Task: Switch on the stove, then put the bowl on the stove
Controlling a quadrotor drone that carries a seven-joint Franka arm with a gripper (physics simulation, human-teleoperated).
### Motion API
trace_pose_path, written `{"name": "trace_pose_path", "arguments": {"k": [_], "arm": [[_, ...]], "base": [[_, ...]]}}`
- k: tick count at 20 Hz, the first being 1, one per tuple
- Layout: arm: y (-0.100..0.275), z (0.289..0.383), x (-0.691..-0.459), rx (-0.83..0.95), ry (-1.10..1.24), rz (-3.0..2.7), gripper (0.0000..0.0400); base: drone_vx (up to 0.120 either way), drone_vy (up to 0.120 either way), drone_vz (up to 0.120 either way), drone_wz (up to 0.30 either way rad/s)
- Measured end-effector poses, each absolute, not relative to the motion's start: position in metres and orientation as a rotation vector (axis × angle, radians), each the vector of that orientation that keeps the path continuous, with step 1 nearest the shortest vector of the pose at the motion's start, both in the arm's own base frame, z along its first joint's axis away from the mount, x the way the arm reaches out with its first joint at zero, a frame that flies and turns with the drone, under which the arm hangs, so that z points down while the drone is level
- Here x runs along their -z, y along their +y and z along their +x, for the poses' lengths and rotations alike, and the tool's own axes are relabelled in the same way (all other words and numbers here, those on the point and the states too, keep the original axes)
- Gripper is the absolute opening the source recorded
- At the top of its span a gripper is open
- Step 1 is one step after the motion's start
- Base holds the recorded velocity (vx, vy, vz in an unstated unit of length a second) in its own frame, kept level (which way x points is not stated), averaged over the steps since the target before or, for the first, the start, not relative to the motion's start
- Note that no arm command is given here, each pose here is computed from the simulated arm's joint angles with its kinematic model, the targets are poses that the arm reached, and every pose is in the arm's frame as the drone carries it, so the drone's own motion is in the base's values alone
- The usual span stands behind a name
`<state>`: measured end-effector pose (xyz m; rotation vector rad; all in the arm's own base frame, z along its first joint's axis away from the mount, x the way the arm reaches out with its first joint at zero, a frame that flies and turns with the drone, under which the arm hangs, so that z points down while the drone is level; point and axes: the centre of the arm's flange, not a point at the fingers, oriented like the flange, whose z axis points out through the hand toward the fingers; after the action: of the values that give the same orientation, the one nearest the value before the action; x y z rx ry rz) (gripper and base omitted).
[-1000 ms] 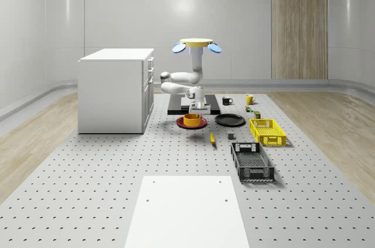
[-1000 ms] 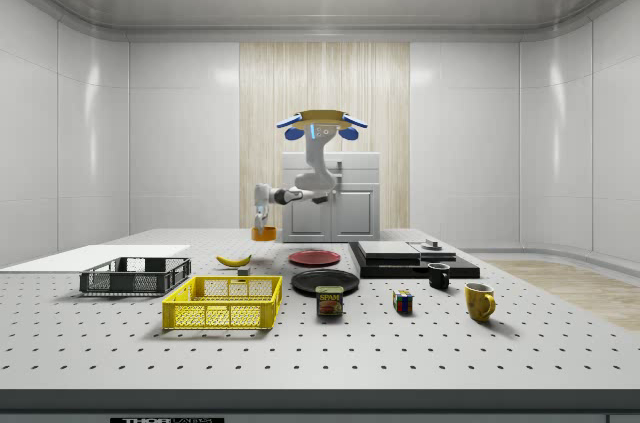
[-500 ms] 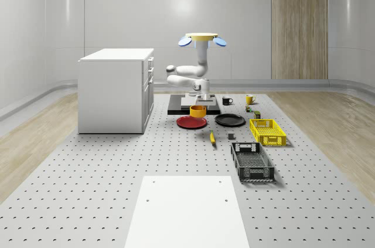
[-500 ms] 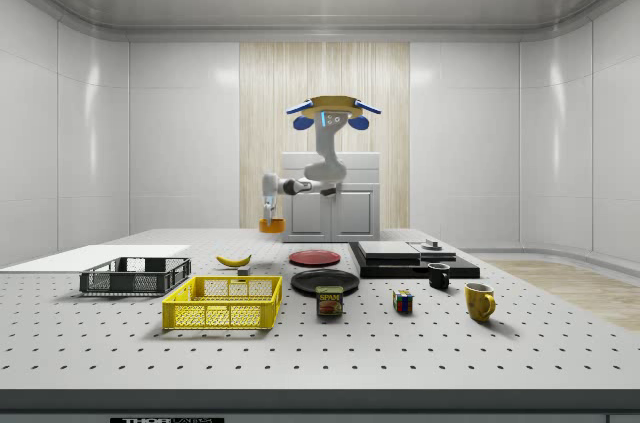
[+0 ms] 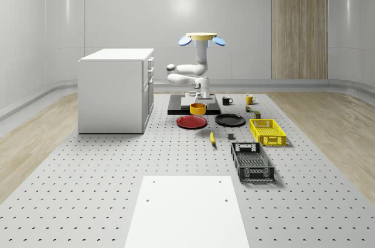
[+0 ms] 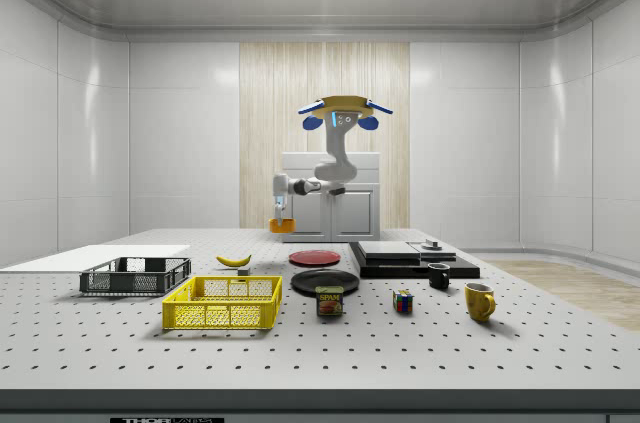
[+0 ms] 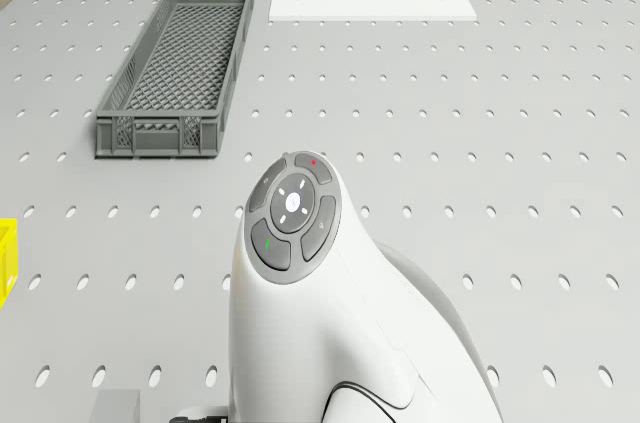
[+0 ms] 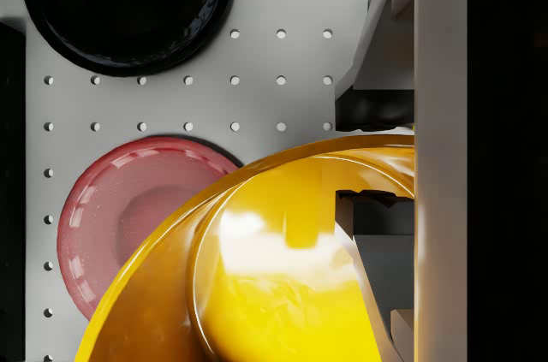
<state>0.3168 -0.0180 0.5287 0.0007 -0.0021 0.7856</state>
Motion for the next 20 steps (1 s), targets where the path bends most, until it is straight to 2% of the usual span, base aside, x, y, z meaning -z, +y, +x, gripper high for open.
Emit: {"name": "trace_pose_path", "arguments": {"k": [8,10,13,16,20], "arm": [[-0.0180,0.3168,-0.5287,-0.786,-0.002,0.001,0.0100],[-0.0180,0.3168,-0.5287,-0.786,-0.002,0.001,0.0100],[-0.0180,0.3168,-0.5287,-0.786,-0.002,0.001,0.0100],[-0.0180,0.3168,-0.5287,-0.786,-0.002,0.001,0.0100],[-0.0180,0.3168,-0.5287,-0.786,-0.002,0.001,0.0100]], "base": [[-0.120,0.000,0.000,0.000],[-0.120,-0.100,0.000,0.000],[-0.120,0.000,0.000,0.000],[-0.120,0.000,0.093,0.000],[-0.120,-0.040,0.000,0.000]]}}
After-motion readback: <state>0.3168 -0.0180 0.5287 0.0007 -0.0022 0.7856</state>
